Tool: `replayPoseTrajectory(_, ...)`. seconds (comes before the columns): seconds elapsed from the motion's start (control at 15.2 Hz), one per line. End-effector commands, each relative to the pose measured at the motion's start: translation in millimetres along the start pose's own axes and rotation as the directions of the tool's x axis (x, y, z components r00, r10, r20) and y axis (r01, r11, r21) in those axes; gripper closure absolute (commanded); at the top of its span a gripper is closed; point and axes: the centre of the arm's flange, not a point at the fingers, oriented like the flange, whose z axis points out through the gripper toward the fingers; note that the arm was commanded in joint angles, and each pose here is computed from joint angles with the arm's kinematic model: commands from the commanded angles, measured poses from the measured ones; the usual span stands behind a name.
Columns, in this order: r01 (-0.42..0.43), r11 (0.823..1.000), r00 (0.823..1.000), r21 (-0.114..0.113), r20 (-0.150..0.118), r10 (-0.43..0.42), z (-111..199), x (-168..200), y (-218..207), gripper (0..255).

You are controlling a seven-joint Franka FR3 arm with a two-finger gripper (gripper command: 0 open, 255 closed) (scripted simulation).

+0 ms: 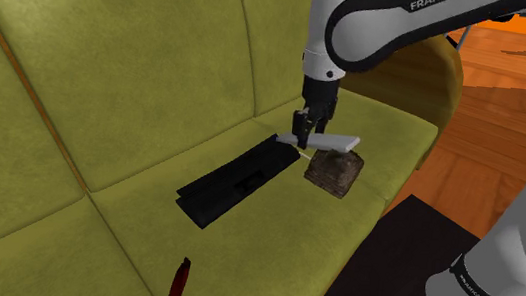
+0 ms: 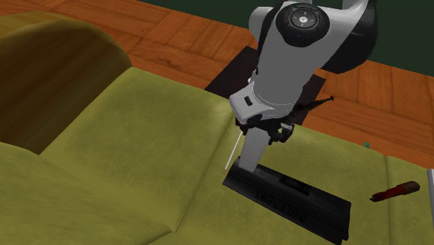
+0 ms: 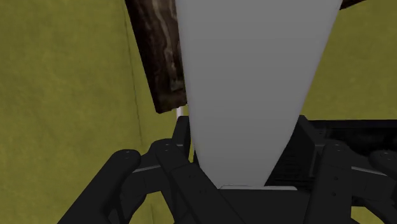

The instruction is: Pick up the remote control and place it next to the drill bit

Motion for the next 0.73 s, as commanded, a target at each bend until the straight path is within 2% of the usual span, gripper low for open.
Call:
replayPoseTrajectory(0.0,-0.002,1.0,1.0,0.0,0.001,0.002,3,-12,-23,255)
replayPoseTrajectory(0.66,-0.002,1.0,1.0,0.0,0.001,0.002,3,-59,-146,255)
